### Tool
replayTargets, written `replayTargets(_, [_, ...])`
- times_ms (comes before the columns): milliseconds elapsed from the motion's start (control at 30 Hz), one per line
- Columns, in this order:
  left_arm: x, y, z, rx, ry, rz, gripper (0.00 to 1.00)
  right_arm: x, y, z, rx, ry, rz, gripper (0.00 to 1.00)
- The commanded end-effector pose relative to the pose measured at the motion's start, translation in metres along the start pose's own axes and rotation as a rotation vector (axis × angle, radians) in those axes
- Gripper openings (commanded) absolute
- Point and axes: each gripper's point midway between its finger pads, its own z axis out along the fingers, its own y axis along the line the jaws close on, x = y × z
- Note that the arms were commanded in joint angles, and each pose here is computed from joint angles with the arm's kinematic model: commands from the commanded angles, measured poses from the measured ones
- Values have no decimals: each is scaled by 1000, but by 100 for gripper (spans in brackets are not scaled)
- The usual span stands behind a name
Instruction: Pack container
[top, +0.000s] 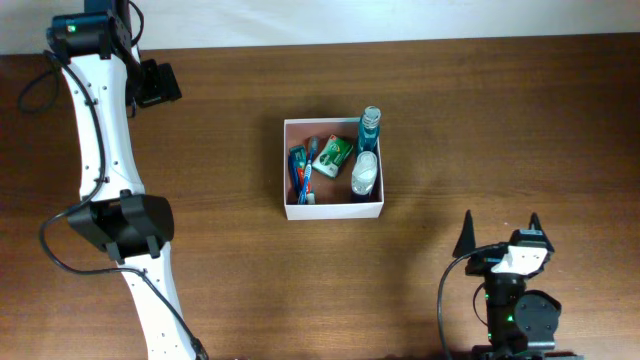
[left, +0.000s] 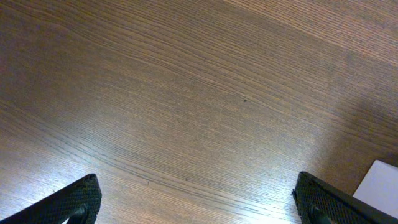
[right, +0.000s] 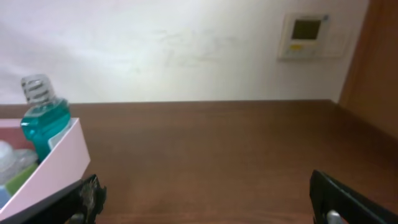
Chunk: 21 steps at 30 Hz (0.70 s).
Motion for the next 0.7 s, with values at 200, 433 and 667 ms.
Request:
replayTargets(200, [-5,4,-21,3,-53,4,99,4,6,1,-30,-8,-2,98])
replayTargets(433, [-5,4,-21,3,-54,4,99,19,7,0,-32,55,-7,98])
replayTargets(667, [-5,4,-21,3,-54,4,99,19,7,0,-32,55,-7,98])
